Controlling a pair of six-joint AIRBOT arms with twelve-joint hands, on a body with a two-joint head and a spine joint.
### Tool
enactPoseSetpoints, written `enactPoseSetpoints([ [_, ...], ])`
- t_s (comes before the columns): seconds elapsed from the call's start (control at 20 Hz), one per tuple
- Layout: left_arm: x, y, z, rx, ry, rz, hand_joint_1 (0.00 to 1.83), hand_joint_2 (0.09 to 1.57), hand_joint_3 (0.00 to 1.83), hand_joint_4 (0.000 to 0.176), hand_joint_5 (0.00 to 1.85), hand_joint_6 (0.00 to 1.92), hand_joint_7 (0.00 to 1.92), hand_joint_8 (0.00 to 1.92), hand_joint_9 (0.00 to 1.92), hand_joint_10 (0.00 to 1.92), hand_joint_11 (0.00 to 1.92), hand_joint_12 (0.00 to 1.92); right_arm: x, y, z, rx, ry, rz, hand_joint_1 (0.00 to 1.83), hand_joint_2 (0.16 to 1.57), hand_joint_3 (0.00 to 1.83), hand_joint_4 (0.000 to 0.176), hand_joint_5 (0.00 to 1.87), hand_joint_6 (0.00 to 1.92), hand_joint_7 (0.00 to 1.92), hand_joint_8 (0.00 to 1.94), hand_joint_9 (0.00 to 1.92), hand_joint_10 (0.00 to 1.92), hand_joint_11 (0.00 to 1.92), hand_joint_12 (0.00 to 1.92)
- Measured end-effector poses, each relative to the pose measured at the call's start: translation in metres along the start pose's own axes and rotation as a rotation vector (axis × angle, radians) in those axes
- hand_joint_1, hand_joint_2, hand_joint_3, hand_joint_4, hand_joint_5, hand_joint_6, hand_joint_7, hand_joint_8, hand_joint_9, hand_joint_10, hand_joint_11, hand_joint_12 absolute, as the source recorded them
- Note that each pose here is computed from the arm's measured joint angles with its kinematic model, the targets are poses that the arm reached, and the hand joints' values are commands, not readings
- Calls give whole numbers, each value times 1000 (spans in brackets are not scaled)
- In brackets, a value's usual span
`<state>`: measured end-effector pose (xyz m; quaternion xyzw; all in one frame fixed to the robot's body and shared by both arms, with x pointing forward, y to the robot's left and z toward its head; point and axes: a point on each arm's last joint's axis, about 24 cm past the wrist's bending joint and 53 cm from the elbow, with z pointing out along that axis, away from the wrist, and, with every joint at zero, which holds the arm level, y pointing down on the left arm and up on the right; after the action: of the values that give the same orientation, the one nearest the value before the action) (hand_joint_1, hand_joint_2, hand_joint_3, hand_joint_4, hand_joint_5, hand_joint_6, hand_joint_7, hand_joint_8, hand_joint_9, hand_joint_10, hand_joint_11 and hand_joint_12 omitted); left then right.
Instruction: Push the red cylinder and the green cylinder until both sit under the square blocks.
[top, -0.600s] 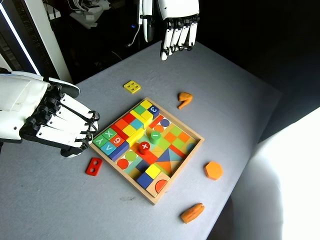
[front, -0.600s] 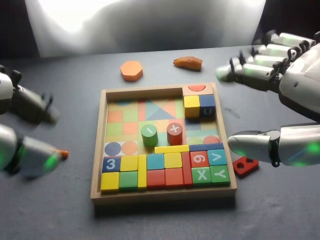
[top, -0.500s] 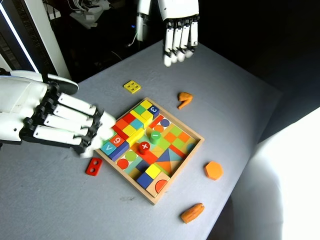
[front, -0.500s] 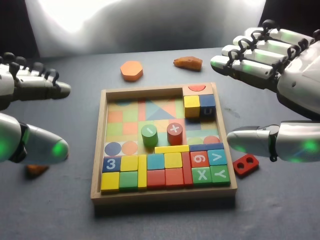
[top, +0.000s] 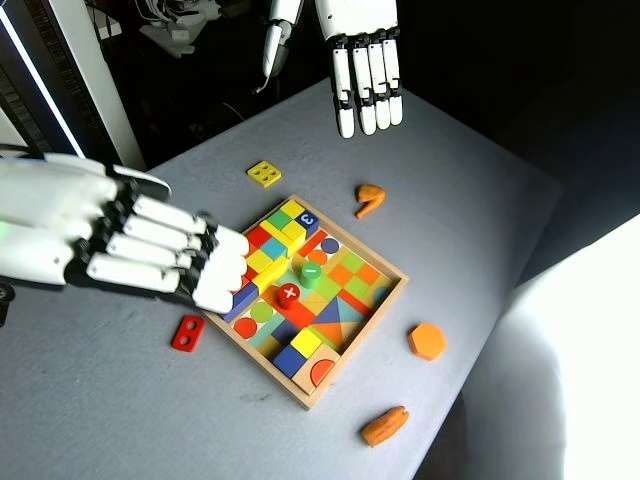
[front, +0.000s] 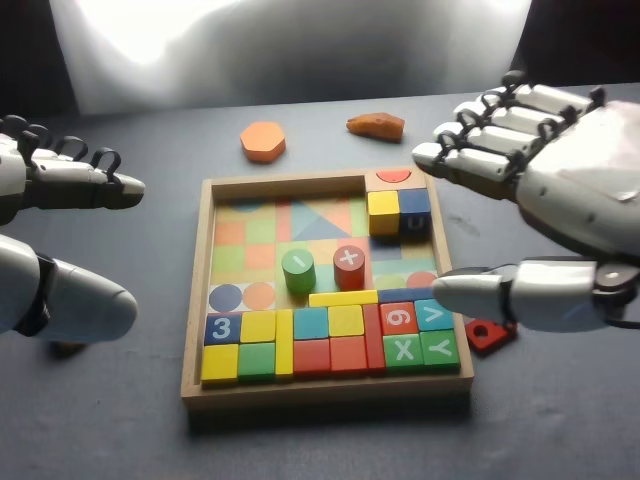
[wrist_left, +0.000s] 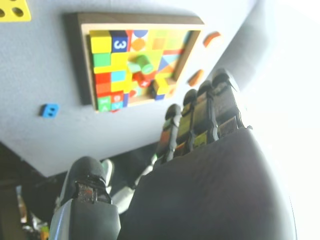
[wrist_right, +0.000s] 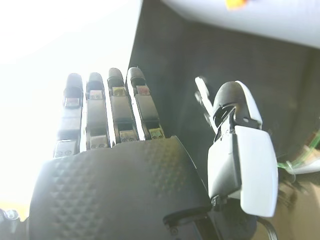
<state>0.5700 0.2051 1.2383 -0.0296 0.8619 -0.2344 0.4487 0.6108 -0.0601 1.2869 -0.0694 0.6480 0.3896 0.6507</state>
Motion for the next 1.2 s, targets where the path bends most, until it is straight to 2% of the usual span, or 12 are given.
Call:
enactPoseSetpoints([
  [0.15,0,0,0,1,0,-1,29,1103,3,71,75,7,98,4,113,14,0,477,17,0,20,34,26,17,0,1116,0,0,200,9,127,2,66,0,0,157],
  [0.2,0,0,0,0,1,0,30,1109,3,66,80,6,81,1,111,9,0,497,19,0,28,42,24,31,0,1112,0,14,269,24,141,3,61,0,0,81],
  [0.4,0,0,0,0,1,0,63,1132,1,73,74,7,64,3,109,9,0,493,14,5,49,34,-12,47,0,1136,2,0,692,32,251,1,88,1,0,298],
  [0.55,0,0,0,1,1,-1,92,1138,1,68,101,10,97,7,124,9,0,517,15,11,66,38,-12,77,0,1149,2,0,819,23,225,1,45,0,0,138],
  [0.6,0,0,0,2,0,0,80,1132,0,66,118,10,113,6,134,8,0,545,16,11,71,45,-9,89,0,1150,2,0,834,24,249,11,59,6,0,129],
  [0.65,0,0,0,1,0,0,62,1140,1,77,107,3,103,2,131,4,0,491,16,9,77,55,-8,110,0,1140,0,0,849,18,264,7,87,12,0,165],
  [0.7,0,1,0,-2,1,1,28,1147,4,78,93,1,100,0,116,1,0,475,17,7,81,62,-7,120,0,1128,0,0,858,13,252,5,80,5,0,105],
  [0.9,0,-1,0,2,0,-1,44,1159,1,88,56,1,108,4,131,5,0,531,26,14,92,52,2,105,0,1147,8,0,846,1,235,1,70,5,0,0],
  [0.95,0,-1,0,2,0,0,55,1159,0,76,64,3,118,5,137,6,0,554,29,17,95,46,6,102,0,1145,7,0,868,10,221,0,47,0,0,0],
  [1.05,0,1,0,-2,-1,2,44,1137,0,73,91,7,136,4,145,4,0,573,37,20,101,40,15,93,0,1140,3,0,873,10,192,0,12,0,0,0],
  [1.15,0,1,0,-4,0,2,5,1142,0,70,109,4,130,1,143,1,0,449,43,23,102,37,27,95,0,1141,3,0,881,12,227,13,49,15,0,0],
  [1.2,0,0,0,-2,0,2,30,1151,2,62,128,7,130,1,154,4,0,541,46,26,103,32,31,98,0,1141,3,0,877,9,215,7,38,9,0,0],
])
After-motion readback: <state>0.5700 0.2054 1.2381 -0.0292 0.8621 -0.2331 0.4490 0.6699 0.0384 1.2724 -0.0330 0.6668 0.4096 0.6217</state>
